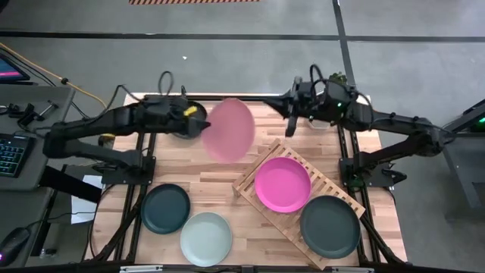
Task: Place and stack plates onto a shelf
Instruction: Stack the light pink plate on top of the black plate on the shelf
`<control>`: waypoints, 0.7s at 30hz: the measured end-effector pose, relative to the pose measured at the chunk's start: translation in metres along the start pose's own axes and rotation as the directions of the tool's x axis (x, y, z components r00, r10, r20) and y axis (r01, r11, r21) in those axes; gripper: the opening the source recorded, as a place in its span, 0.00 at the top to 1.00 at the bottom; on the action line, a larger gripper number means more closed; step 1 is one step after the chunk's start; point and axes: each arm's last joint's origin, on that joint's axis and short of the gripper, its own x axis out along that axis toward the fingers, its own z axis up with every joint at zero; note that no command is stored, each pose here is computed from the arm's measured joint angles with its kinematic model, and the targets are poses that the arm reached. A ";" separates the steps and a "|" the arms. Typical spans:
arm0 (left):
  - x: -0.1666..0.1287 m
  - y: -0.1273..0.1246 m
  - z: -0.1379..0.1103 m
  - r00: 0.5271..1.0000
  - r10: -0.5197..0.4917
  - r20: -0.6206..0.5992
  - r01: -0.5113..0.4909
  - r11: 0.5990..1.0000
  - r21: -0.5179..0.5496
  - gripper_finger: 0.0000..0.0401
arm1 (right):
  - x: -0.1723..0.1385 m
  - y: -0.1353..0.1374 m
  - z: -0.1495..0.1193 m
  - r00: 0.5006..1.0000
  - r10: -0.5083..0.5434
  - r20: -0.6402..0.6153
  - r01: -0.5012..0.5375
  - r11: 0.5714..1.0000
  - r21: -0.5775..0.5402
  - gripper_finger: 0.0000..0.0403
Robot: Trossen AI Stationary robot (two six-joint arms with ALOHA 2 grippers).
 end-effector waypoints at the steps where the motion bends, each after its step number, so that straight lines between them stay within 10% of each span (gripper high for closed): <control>1: 0.006 -0.008 0.000 1.000 -0.006 -0.015 0.006 1.000 0.023 1.00 | -0.002 -0.002 0.005 1.000 -0.017 0.000 0.017 1.000 -0.019 1.00; 21: 0.141 -0.113 -0.009 0.957 -0.078 -0.278 0.181 0.913 0.366 1.00 | -0.046 -0.015 0.090 0.974 -0.226 -0.029 0.218 0.962 -0.163 1.00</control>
